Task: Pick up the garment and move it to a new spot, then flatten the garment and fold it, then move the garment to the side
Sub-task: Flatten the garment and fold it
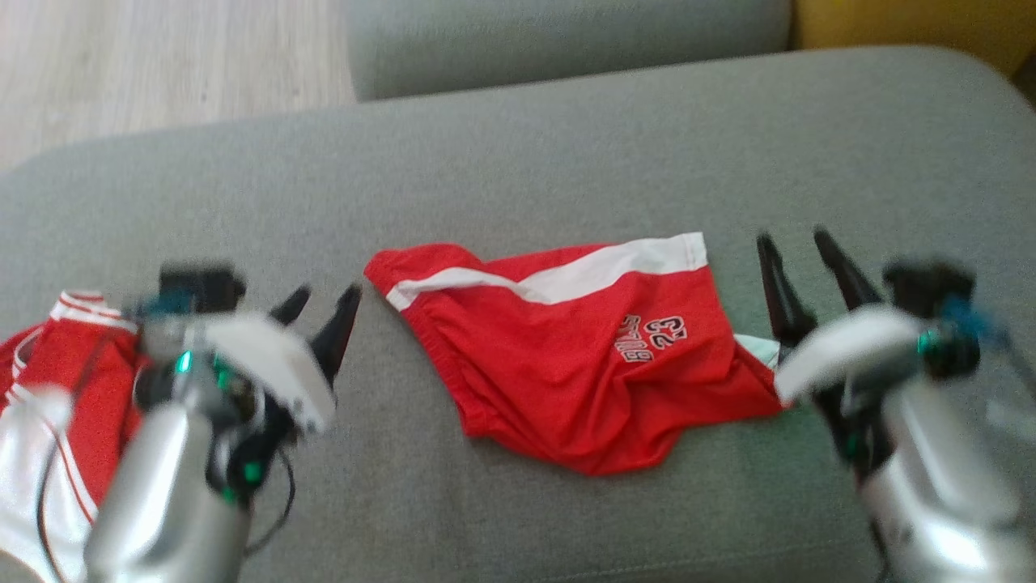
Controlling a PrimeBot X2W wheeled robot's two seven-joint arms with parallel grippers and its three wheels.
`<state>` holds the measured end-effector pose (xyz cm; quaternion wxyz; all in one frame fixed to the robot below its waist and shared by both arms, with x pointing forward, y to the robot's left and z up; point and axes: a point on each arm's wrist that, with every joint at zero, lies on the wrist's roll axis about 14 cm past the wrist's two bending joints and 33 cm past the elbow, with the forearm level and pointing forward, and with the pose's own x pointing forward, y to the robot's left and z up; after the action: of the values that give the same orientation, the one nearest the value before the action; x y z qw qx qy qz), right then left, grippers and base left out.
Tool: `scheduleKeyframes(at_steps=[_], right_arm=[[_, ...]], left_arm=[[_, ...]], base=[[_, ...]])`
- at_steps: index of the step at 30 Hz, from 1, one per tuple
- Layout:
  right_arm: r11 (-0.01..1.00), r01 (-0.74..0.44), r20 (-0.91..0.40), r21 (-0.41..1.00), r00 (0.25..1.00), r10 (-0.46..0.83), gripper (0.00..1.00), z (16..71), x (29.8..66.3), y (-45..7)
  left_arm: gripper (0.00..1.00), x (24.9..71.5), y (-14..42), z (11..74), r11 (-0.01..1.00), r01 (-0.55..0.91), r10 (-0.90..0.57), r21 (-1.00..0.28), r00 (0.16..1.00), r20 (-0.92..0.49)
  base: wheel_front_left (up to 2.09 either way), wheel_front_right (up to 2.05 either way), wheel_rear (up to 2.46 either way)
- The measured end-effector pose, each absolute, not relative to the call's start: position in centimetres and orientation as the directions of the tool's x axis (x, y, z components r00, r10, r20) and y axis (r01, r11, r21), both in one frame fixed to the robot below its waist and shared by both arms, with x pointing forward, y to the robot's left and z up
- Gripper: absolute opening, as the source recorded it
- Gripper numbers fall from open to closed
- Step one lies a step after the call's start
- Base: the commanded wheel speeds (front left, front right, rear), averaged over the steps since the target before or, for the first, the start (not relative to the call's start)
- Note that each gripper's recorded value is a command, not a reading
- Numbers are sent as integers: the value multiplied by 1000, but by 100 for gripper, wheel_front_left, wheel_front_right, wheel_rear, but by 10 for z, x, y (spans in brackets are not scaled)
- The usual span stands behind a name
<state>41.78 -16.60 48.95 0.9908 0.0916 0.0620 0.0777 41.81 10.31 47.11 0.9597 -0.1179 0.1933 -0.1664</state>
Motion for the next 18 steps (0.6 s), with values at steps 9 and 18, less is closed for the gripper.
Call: scheduleKeyframes(at_steps=[9, 18], right_arm=[[946, -159, -511, 283, 810, 289, 100, 432, 463, -147], [944, -166, -656, 285, 685, 318, 100, 398, 473, -136]], left_arm=[[100, 441, 88, 441, 857, 245, -490, -453, 659, -570], [100, 435, 82, 419, 827, 204, -545, -524, 521, -657]], base=[[0, 0, 0], [0, 0, 0]])
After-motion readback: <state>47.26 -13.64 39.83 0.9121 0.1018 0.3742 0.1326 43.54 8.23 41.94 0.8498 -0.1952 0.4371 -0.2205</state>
